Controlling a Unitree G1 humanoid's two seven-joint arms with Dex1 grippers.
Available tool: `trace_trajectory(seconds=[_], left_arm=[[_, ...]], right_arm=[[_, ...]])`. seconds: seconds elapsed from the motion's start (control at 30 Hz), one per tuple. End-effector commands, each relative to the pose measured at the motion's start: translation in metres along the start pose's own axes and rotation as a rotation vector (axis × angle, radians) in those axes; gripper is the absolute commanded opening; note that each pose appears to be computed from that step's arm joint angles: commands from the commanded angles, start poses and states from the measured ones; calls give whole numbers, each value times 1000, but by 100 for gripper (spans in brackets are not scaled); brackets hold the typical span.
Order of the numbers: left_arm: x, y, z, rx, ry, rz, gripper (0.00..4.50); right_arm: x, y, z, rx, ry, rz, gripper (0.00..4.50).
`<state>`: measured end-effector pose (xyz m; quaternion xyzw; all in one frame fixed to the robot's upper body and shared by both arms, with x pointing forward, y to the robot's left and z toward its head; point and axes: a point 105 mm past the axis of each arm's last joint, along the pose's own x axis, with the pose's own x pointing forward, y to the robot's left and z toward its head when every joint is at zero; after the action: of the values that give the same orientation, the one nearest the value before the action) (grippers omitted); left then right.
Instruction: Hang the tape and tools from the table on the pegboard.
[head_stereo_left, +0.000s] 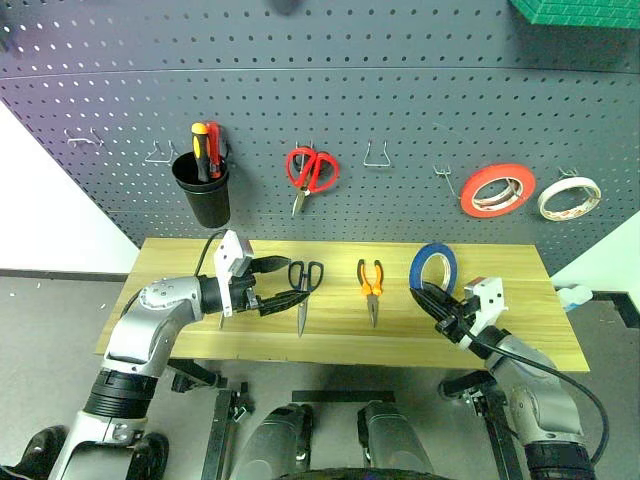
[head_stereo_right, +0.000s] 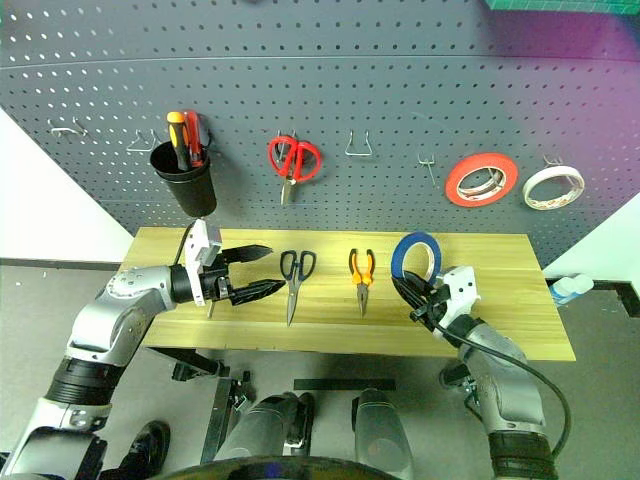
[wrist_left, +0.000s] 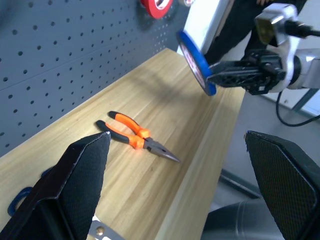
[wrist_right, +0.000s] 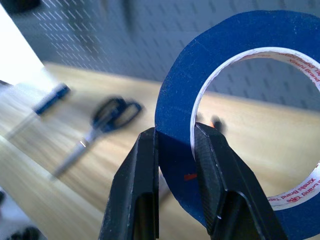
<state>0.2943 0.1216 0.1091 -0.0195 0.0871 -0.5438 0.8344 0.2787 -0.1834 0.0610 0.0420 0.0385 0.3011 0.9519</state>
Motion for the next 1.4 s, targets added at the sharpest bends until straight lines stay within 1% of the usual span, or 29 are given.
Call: trace_trajectory(seconds=[0.03, 0.2, 0.27, 0.4, 0.67, 0.77, 0.97, 1.17, 1.33, 1.4], left_arm=[[-6, -4, 21, 36, -39, -32, 450], [-16, -8, 44, -7, -105, -62, 450], [-20, -12, 49, -8, -110, -73, 450], [-25, -14, 54, -9, -120, -62, 450], [-26, -17, 52, 21, -108, -49, 450], [-24, -19, 53, 20, -114, -52, 450], [-25, -21, 50, 28, -101, -46, 450], [-25, -23, 51, 30, -105, -38, 450], [-25, -24, 51, 31, -102, -33, 450], [-25, -24, 51, 30, -102, -32, 450]], right_arm=[[6, 8, 33, -40, -174, 39, 66], [8, 2, 63, -51, -293, 22, 66], [8, 1, 73, -50, -328, 28, 66], [8, 1, 80, -67, -345, 29, 66], [18, -4, 100, -142, -373, -4, 66], [24, -10, 97, -145, -364, -37, 66], [36, -29, 86, -209, -309, -142, 66], [46, -52, 69, -284, -244, -242, 66], [58, -55, 57, -304, -214, -237, 66], [63, -56, 53, -275, -211, -218, 66]])
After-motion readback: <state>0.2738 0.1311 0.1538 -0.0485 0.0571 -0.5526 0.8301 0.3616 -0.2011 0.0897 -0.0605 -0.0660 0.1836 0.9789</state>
